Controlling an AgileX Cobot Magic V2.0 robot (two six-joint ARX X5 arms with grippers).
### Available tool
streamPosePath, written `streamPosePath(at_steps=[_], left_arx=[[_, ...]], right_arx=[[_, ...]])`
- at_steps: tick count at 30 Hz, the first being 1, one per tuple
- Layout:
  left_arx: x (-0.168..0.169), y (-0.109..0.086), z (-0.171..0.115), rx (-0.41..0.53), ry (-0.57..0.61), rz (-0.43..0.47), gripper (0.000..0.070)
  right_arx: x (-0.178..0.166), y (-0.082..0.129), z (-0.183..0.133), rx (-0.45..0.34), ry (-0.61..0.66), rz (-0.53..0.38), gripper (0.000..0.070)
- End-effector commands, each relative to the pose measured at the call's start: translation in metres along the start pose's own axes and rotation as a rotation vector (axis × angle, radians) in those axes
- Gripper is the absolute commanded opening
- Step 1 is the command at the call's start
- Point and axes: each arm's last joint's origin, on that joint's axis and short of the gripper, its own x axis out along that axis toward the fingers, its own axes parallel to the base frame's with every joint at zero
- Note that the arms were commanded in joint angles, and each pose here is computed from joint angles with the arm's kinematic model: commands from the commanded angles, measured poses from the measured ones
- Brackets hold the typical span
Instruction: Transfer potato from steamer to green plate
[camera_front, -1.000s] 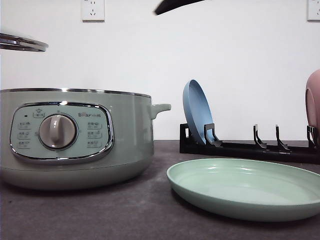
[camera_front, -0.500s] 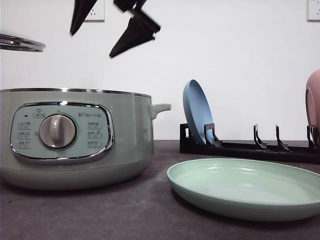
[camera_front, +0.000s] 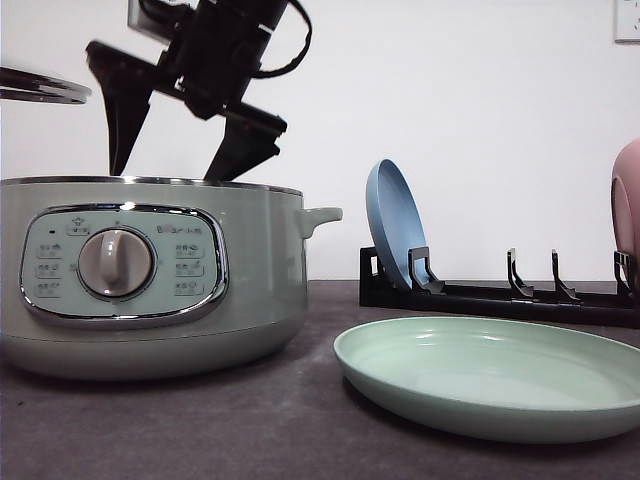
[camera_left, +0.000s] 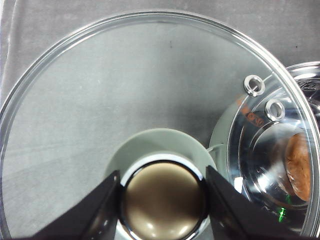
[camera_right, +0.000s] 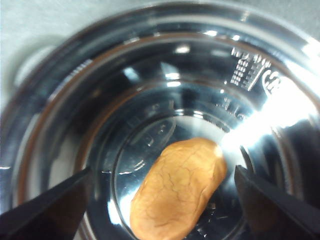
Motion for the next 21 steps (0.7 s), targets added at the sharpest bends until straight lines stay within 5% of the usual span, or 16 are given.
streamPosePath(at_steps=[1,21], left_arx=[[-0.01,0.001,0.005,-0.004,-0.067,0.008,0.0001],[-0.01,0.001,0.005,-0.004,-0.069,0.008,0.0001]], right_arx=[[0.014,0.006,0.0,0.008,0.008,-0.001,0.0572],[0.05,0.007,-0.016,-0.003,0.086,-0.059,0.0555]])
